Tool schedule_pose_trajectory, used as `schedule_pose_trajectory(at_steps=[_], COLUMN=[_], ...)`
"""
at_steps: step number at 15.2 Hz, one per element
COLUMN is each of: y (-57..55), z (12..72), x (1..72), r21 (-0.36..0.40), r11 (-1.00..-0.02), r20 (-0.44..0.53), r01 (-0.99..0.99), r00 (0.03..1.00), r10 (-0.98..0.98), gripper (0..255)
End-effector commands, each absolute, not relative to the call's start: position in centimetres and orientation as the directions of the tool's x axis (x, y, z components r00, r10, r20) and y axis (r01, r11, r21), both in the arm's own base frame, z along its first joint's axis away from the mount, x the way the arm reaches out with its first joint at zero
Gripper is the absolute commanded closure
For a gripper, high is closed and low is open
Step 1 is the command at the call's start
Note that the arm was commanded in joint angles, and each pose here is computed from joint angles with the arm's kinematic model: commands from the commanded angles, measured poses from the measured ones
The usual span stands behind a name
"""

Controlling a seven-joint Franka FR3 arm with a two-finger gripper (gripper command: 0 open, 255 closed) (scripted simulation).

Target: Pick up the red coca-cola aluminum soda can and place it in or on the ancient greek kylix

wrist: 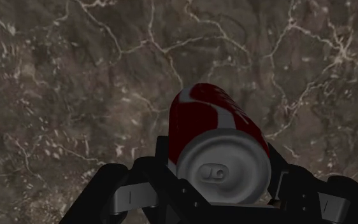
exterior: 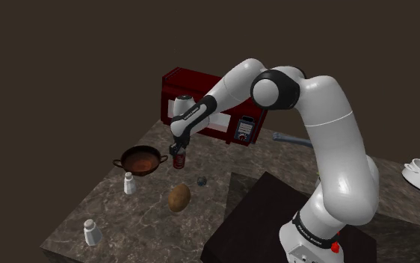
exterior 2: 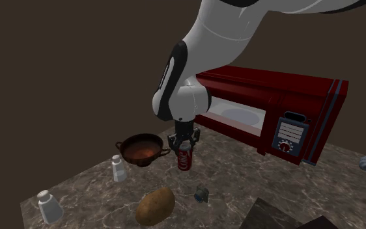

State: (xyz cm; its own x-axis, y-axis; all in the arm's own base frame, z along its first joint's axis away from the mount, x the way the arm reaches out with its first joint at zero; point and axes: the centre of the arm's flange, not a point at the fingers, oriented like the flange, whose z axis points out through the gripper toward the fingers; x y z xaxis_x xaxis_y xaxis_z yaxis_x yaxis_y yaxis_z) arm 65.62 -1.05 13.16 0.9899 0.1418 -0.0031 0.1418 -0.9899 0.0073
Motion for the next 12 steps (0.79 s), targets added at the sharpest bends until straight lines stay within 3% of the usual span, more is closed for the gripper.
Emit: schedule_pose_trajectory(at_steps=[1, 12], y=[-1.0, -1.1], z=[13.1, 15.2], x=[65.6, 65.6], r21=[0.007, 0.007], r11=[-0.990, -0.990], r20=[-0.004, -0.004], r01=[0.142, 0.142], r00=[0.990, 0.990], r10=[0.142, 0.142], gripper=[255, 255])
